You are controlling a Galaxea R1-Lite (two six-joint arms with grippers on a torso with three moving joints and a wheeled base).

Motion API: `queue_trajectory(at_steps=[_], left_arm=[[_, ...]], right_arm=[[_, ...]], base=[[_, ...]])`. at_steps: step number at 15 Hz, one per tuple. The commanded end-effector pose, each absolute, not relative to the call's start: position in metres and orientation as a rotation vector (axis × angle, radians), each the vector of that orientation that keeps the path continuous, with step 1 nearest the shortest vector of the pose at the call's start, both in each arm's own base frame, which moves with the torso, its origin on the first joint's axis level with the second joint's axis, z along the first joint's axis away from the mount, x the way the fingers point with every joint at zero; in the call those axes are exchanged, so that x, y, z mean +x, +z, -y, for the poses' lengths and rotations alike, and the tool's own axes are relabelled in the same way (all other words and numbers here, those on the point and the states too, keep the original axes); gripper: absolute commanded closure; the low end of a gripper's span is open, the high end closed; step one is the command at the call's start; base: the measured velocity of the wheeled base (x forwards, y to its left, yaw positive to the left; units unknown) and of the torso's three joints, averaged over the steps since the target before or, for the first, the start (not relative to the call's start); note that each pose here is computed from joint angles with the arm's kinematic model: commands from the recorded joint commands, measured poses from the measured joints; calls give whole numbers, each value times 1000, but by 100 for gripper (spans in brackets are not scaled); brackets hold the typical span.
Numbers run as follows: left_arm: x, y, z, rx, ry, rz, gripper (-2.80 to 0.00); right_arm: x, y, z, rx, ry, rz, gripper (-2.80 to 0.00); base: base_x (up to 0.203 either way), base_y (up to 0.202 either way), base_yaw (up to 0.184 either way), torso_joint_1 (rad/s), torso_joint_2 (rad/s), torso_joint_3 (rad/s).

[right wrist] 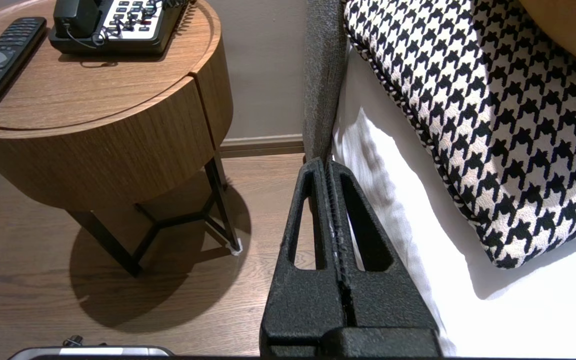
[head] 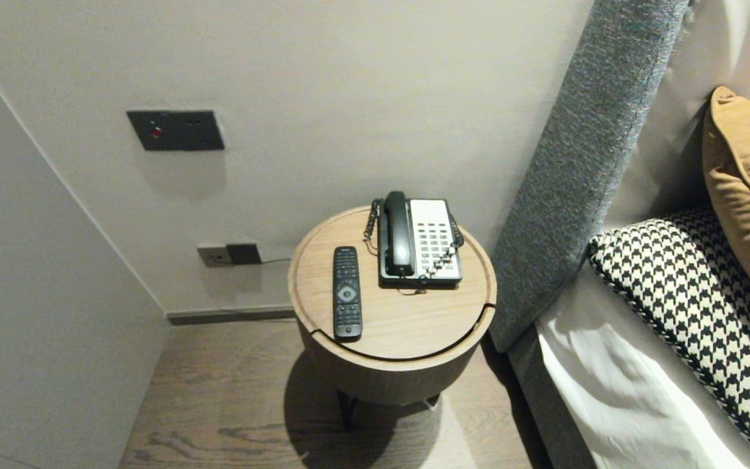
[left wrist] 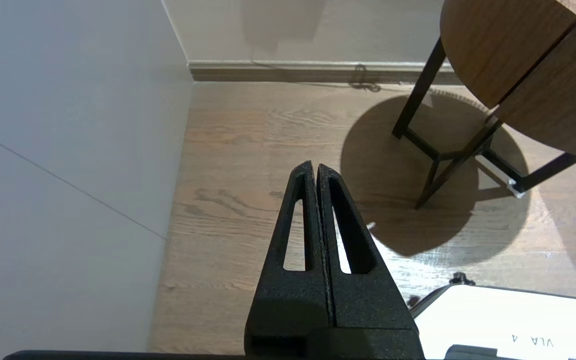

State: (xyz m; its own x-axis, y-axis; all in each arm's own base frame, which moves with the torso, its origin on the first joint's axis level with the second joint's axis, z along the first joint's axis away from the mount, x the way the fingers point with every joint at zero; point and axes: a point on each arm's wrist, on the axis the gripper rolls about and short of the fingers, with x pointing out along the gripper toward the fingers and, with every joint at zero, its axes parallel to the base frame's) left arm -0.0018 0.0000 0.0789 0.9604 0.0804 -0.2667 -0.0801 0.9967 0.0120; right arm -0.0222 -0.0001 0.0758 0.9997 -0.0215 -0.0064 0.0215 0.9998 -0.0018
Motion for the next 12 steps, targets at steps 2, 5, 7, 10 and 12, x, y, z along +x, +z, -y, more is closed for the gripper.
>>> queue_trajectory(at_steps=[2, 5, 7, 10, 12], left_arm=[[-1, 79, 0, 21, 101, -287, 0], [-1, 78, 0, 35, 117, -289, 0], [-1, 78, 0, 39, 149, -289, 0], [-1, 78, 0, 51, 139, -290, 0], [-1, 78, 0, 57, 84, -288, 0]], right_arm=[[-22, 75, 0, -2, -21, -8, 0], [-22, 75, 0, -2, -21, -8, 0], [-22, 75, 0, -2, -21, -8, 0], [-22, 75, 0, -2, -21, -8, 0], [-22, 75, 0, -3, -21, -8, 0]], base=[[0, 0, 0, 0, 0, 0], [0, 0, 0, 0, 0, 0], [0, 0, 0, 0, 0, 0], [0, 0, 0, 0, 0, 0], [0, 0, 0, 0, 0, 0]])
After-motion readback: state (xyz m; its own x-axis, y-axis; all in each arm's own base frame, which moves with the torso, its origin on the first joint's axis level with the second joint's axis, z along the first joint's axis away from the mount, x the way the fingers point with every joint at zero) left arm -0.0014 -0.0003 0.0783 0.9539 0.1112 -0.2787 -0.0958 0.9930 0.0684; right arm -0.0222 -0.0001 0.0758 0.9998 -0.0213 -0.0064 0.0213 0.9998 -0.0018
